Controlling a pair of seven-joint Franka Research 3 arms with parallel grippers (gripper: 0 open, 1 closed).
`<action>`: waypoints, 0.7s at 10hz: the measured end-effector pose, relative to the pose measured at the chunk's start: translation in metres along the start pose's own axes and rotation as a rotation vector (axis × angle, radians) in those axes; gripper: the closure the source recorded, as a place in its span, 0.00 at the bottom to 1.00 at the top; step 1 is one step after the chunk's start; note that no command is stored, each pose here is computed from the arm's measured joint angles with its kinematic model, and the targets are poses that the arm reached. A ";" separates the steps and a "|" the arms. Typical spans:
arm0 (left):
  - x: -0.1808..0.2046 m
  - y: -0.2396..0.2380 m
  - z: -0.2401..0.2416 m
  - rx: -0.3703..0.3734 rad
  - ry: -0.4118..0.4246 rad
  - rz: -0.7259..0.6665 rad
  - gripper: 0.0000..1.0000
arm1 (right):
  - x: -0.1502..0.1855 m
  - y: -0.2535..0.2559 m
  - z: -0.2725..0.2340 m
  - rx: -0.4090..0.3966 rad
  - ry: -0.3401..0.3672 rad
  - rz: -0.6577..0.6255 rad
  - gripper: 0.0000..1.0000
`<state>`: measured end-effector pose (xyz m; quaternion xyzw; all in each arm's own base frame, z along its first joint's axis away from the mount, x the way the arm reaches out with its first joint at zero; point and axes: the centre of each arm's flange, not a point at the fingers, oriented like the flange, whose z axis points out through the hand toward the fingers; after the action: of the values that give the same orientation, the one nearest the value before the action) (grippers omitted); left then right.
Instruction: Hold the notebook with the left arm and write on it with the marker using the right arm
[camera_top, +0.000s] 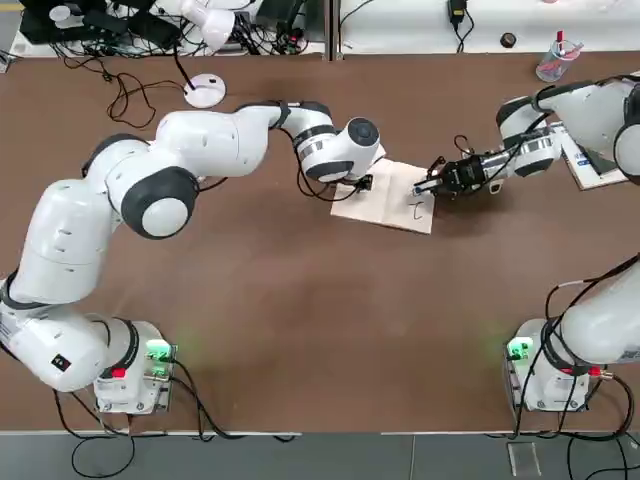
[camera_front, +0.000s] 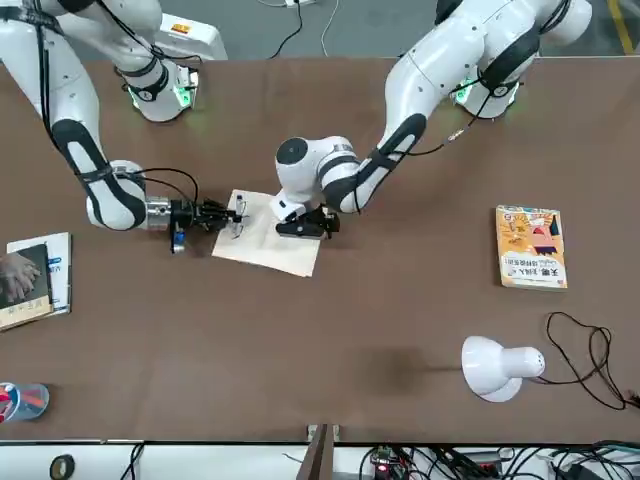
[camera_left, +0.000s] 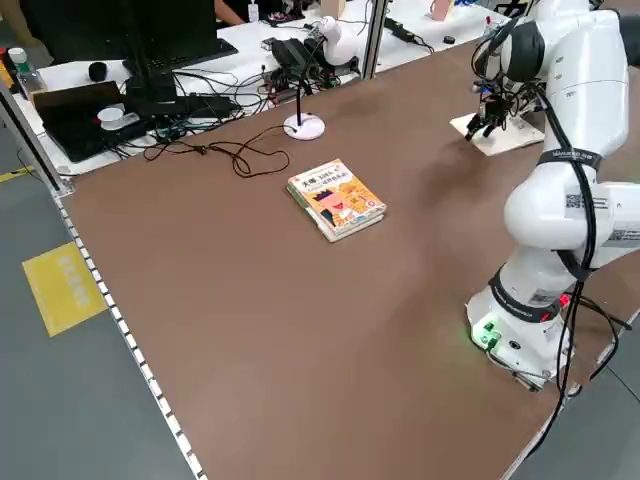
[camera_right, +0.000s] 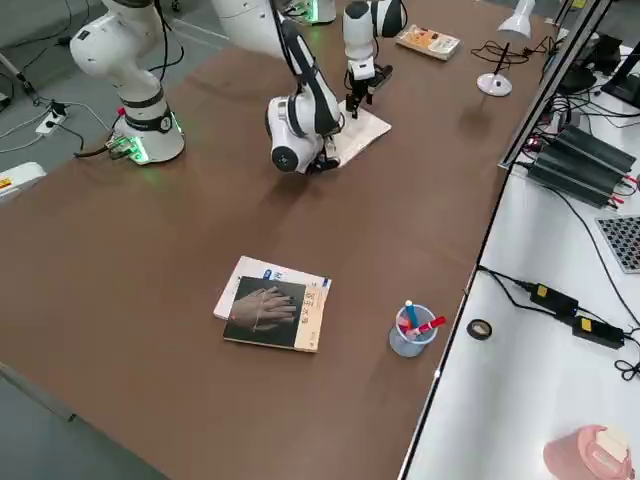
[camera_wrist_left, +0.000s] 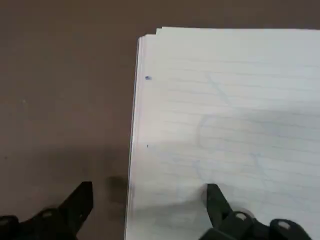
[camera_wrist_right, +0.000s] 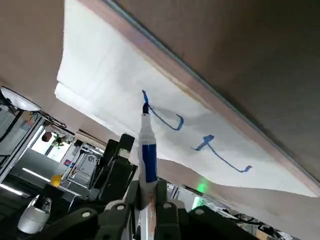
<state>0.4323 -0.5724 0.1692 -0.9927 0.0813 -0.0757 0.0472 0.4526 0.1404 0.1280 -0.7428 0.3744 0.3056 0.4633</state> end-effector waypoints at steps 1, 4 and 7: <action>0.000 0.000 0.000 0.000 0.000 0.000 0.00 | -0.001 0.000 0.004 0.000 -0.002 0.001 0.84; 0.000 0.000 0.000 0.000 0.000 0.000 0.00 | -0.003 -0.001 0.009 0.000 -0.005 0.000 0.84; 0.000 0.000 0.000 0.000 0.000 0.000 0.00 | -0.004 -0.002 0.011 0.000 -0.006 0.000 0.84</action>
<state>0.4323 -0.5724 0.1692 -0.9927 0.0813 -0.0757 0.0472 0.4510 0.1521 0.1275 -0.7420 0.3728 0.3078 0.4644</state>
